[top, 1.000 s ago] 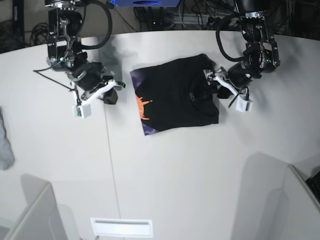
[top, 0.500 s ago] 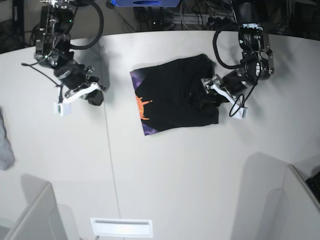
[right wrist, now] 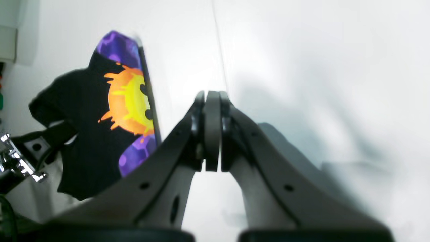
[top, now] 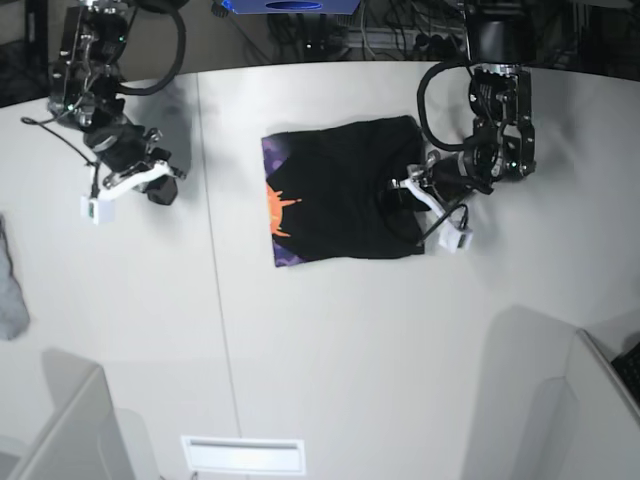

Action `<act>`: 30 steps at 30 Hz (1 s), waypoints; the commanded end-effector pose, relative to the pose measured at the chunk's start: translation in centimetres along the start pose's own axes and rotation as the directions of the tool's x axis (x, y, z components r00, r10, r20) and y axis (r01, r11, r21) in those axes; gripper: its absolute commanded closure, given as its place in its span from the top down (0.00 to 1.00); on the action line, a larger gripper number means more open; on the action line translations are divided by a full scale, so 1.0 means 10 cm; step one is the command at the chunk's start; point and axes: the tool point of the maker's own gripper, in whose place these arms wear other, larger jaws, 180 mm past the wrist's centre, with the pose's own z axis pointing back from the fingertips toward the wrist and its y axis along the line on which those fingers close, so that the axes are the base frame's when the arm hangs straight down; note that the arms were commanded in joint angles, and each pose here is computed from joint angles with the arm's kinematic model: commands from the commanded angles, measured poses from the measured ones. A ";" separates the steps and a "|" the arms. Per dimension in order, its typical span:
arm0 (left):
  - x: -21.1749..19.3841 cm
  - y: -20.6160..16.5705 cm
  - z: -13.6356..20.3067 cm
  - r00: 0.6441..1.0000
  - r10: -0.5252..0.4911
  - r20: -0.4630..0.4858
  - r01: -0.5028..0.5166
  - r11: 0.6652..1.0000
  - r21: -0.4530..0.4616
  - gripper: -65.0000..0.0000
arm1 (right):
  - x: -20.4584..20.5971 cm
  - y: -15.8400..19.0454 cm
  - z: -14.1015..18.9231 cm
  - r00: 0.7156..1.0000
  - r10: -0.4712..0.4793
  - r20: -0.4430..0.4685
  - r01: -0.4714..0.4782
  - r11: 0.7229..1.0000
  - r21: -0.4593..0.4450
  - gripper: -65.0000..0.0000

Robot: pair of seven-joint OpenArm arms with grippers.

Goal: Fold the T-shirt properly
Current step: 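Grasp the edge of the folded bundle with the left gripper, then fold the bundle over with the left gripper and release it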

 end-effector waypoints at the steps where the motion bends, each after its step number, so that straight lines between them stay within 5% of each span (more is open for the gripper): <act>1: -0.07 0.05 -0.01 0.997 -0.041 -0.059 0.043 0.998 0.041 0.00 | 0.12 -0.06 0.04 0.999 0.006 0.043 -0.006 1.000 -0.012 0.00; 6: -0.03 -0.06 -0.07 0.978 -0.169 -0.120 0.173 0.985 0.025 0.00 | 0.12 -0.40 0.11 0.997 -0.048 0.056 0.053 0.995 -0.087 0.00; 12: -0.02 -0.22 -0.16 0.902 -0.374 -0.217 0.379 0.925 -0.020 0.00 | 0.17 -0.66 0.26 0.993 -0.078 0.093 0.092 0.985 -0.148 0.00; 28: 0.09 -0.60 -0.31 0.566 -0.751 -0.340 0.754 0.639 -0.154 0.00 | -0.11 -0.80 0.36 0.991 -0.123 0.058 0.132 0.972 -0.194 0.00; 30: 0.14 -0.62 -0.33 0.499 -0.794 -0.346 0.807 0.572 -0.148 0.00 | -0.17 -0.80 0.37 0.991 -0.128 0.047 0.135 0.971 -0.196 0.00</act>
